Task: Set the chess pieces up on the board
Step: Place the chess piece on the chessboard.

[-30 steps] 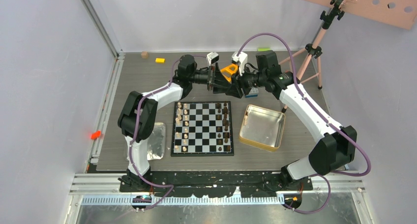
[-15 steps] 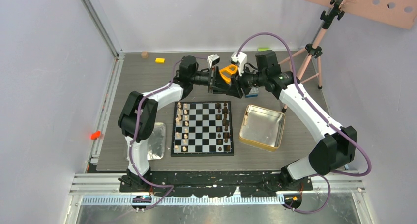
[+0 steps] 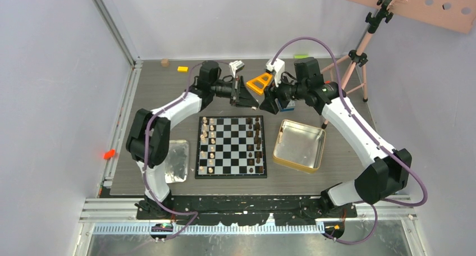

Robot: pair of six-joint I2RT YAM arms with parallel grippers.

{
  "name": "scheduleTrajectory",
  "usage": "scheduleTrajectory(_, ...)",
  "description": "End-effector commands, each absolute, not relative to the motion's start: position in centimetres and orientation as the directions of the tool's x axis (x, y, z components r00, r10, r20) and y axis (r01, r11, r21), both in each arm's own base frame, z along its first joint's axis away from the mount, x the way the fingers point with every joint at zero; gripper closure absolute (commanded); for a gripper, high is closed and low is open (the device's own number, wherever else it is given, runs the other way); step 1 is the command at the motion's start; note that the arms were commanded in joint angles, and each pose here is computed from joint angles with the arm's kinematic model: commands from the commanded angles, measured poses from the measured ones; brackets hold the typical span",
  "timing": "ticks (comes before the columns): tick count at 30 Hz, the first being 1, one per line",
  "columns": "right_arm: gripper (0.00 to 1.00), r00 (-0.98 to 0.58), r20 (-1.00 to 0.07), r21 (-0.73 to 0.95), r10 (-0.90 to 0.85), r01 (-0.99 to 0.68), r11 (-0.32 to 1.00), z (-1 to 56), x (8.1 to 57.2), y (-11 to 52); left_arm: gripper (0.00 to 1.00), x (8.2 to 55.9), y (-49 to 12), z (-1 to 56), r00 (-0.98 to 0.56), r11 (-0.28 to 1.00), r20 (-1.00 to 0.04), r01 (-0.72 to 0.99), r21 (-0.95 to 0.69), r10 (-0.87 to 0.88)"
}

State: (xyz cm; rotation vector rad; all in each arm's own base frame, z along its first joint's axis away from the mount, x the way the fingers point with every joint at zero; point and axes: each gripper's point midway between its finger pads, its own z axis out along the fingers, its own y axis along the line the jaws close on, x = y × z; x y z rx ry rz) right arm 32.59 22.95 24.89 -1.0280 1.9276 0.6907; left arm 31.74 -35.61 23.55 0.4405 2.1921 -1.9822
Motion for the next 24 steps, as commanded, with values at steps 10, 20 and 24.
scheduleTrajectory(10,0.31,-0.294,-0.888,0.027,-0.354,-0.801,0.598,27.5,31.4,19.6,1.0,32.3,-29.1,23.6,-0.451,0.299,-0.889,0.862,-0.409,0.086)
scheduleTrajectory(20,0.31,-0.37,-0.841,0.049,-0.395,-0.779,0.625,22.9,31.3,18.2,0.93,27.9,-28.7,18.3,-0.101,0.245,-0.995,0.965,-0.091,0.028)
scheduleTrajectory(24,0.31,-0.391,-0.82,0.045,-0.418,-0.772,0.634,21.2,31.3,17.7,0.95,27.1,-29.6,16.1,-0.106,0.201,-0.993,0.975,-0.095,0.045)
